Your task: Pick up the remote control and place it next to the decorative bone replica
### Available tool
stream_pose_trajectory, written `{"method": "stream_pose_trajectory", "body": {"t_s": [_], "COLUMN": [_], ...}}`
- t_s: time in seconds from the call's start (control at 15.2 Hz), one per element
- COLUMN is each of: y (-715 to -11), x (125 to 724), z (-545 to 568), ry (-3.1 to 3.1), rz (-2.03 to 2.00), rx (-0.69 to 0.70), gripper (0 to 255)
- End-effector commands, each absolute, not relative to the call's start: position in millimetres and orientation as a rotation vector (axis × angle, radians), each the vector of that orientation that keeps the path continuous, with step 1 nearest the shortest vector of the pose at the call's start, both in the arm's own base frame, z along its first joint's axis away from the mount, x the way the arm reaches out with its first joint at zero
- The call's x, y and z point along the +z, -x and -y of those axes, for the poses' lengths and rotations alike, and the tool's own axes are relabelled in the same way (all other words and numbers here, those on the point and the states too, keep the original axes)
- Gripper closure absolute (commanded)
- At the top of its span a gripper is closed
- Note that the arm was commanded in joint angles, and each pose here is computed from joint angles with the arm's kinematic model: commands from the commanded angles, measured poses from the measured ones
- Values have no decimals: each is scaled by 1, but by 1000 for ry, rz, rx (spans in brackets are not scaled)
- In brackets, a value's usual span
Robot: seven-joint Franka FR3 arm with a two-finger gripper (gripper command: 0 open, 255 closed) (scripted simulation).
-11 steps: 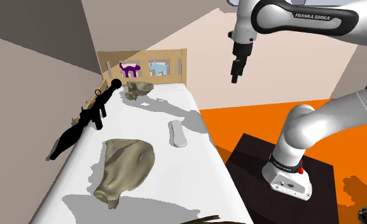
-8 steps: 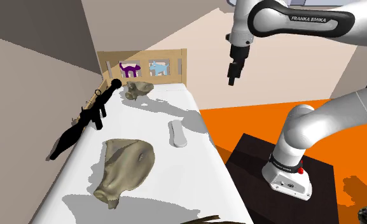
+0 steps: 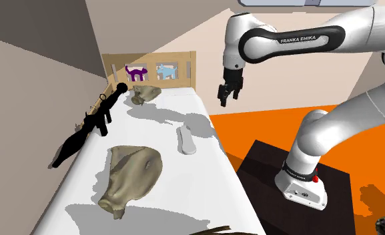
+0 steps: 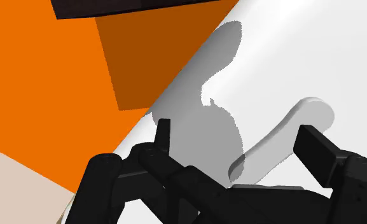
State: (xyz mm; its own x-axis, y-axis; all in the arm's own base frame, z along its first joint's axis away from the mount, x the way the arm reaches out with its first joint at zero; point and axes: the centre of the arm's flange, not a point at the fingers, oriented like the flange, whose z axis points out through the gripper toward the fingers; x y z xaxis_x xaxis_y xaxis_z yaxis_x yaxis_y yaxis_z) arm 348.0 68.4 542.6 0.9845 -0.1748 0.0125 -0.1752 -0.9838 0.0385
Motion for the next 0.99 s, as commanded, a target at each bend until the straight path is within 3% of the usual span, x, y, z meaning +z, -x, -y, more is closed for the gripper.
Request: {"method": "stream_pose_trajectory", "body": {"t_s": [0.0,0.92], "y": [-362,-477], "x": [526,405], "z": [-82,-154], "ry": [-3088,-2997], "rz": [366,968], "rx": [15,1], "gripper": [0,0]}}
